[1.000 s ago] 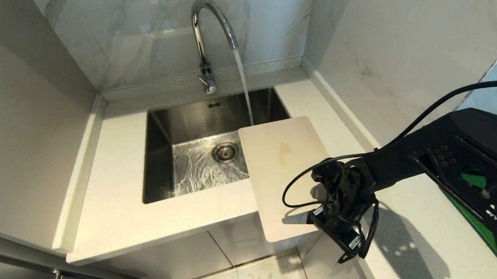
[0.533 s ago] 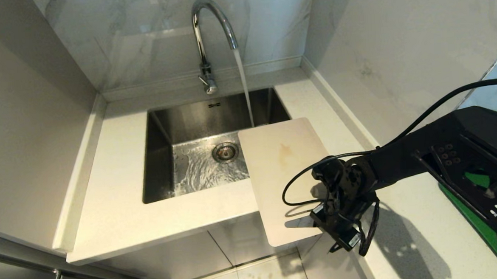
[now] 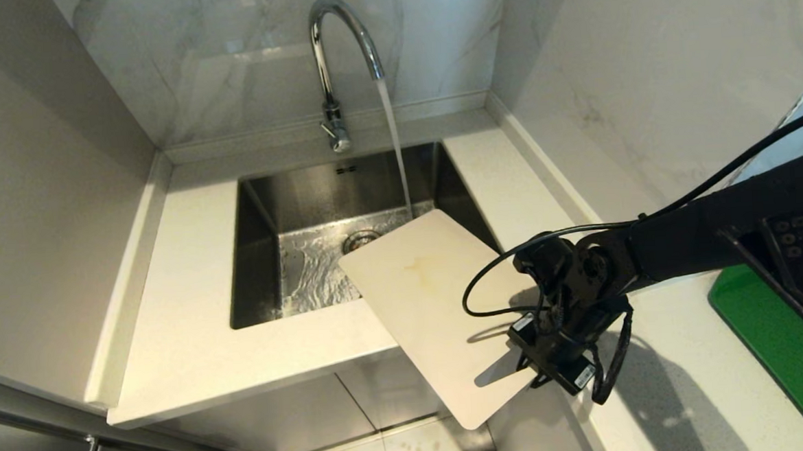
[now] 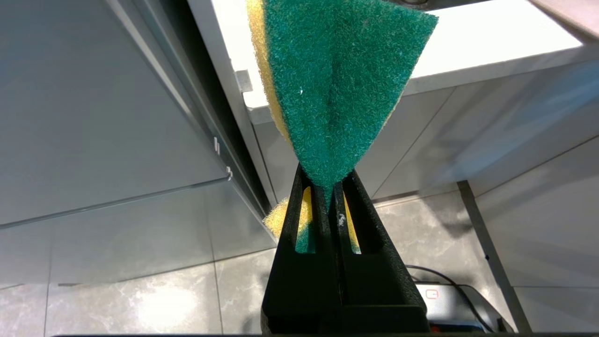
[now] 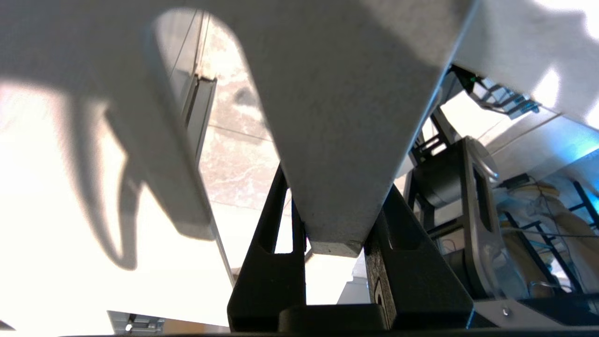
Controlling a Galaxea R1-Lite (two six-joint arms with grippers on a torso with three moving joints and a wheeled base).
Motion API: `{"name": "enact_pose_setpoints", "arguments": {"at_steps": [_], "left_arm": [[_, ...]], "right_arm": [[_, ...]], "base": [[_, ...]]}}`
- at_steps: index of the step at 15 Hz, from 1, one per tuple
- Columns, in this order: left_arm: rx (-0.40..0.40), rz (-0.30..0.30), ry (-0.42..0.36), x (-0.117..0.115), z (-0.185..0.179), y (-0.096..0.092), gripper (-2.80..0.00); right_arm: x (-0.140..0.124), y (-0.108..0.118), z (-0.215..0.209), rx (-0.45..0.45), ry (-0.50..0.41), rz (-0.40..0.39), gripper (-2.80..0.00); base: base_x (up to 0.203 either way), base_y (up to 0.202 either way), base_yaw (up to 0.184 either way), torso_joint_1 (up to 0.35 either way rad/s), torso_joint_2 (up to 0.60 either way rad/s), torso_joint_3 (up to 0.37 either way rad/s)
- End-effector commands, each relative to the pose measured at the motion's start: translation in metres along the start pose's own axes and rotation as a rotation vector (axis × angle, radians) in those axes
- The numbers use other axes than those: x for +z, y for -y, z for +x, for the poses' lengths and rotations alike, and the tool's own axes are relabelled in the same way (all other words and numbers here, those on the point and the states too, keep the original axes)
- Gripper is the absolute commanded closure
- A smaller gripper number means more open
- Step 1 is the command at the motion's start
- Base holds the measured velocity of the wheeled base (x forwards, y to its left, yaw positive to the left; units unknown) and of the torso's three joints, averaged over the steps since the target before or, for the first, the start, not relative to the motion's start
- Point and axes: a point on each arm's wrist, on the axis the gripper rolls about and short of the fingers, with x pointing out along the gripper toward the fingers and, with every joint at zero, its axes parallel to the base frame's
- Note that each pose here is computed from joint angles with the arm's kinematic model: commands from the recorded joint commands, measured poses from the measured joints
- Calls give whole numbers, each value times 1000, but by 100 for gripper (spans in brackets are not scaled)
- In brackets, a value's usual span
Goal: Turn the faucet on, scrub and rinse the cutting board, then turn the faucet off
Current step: Pick up the cutting board
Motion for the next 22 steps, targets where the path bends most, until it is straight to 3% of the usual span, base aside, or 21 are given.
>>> {"name": "enact_pose_setpoints", "arguments": {"at_steps": [1,6,10,22], "left_arm": [[1,0,-2,0,0,0,0],[0,0,-2,0,0,0,0],[1,0,-2,0,0,0,0],[1,0,-2,0,0,0,0]], "right_arm": [[-3,0,-30,55,22,0,0],[-12,6,-93,174,71,-32,0],[-18,9,-143,275,119,-109,0],[-18,2,-227,446,218,-175,0]], "base": [[0,0,0,0,0,0],[0,0,0,0,0,0],[0,0,0,0,0,0],[0,0,0,0,0,0]]}}
